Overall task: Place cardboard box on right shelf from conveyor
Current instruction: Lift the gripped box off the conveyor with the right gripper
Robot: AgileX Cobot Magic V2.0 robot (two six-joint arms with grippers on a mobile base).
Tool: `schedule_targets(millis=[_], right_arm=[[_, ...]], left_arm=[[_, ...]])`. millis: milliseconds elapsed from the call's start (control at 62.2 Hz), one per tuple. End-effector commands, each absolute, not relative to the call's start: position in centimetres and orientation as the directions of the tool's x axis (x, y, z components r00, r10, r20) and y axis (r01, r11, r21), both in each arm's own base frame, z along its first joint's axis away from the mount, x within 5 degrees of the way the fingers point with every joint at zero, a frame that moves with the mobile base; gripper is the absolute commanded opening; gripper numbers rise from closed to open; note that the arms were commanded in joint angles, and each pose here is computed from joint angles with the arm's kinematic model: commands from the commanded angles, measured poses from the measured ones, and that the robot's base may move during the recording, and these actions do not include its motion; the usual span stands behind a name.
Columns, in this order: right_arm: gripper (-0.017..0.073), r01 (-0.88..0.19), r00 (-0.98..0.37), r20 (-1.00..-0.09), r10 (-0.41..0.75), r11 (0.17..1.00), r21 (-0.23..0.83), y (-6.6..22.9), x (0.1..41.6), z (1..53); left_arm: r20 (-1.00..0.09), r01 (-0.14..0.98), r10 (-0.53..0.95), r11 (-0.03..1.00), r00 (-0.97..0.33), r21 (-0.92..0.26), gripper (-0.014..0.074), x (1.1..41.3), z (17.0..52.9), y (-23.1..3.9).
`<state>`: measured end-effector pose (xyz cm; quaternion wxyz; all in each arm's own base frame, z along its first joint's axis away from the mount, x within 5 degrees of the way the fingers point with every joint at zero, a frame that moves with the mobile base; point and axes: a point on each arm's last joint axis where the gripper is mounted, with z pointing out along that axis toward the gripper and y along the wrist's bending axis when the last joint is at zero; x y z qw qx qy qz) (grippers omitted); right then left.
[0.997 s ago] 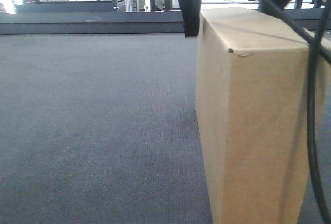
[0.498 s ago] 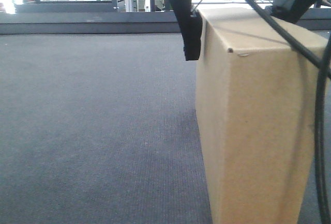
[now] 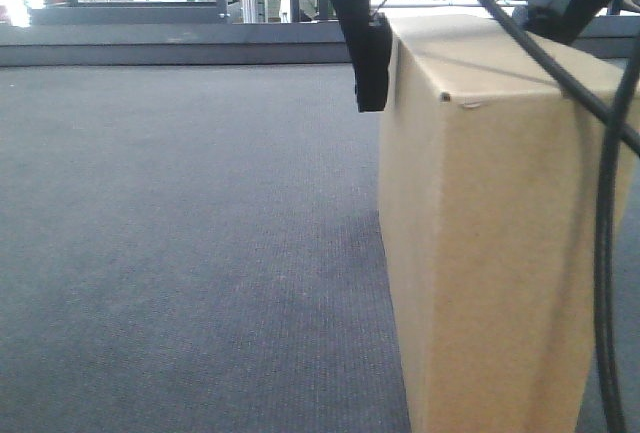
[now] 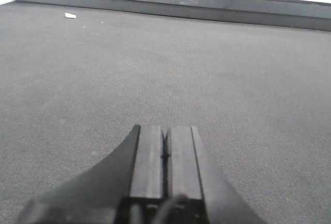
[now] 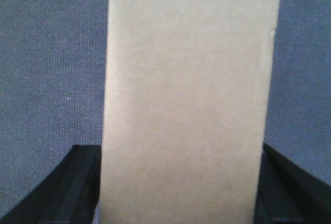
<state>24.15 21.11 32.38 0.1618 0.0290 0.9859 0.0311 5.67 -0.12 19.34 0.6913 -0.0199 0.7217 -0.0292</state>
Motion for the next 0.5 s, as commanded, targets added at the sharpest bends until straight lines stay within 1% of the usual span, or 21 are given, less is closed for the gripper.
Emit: schedule_targets(millis=[0, 129, 193, 305, 482], right_arm=[[0.0529, 0.062, -0.94, -0.331, 0.077, 0.997, 0.056, 20.0, 23.2, 34.4], [0.0388, 0.063, -0.941, -0.328, 0.077, 0.997, 0.052, 19.9, 23.2, 34.4], [0.035, 0.063, -0.94, -0.331, 0.078, 0.996, 0.055, 19.9, 23.1, 34.5], [0.0345, 0.062, -0.937, -0.341, 0.08, 0.996, 0.064, 19.6, 22.9, 34.9], [0.0345, 0.048, -0.917, -0.391, 0.083, 0.994, 0.099, 18.7, 22.1, 36.6]], left_arm=[[-0.996, 0.019, -0.074, 0.997, 0.053, -0.073, -0.0119, 5.6, 20.2, -0.1], [-0.996, 0.019, -0.074, 0.997, 0.053, -0.073, -0.0119, 5.6, 20.2, -0.1], [-0.996, 0.019, -0.074, 0.997, 0.053, -0.073, -0.0119, 5.6, 20.2, -0.1], [-0.996, 0.019, -0.074, 0.997, 0.053, -0.073, -0.0119, 5.6, 20.2, -0.1], [-0.996, 0.019, -0.074, 0.997, 0.053, -0.073, -0.0119, 5.6, 20.2, -0.1]])
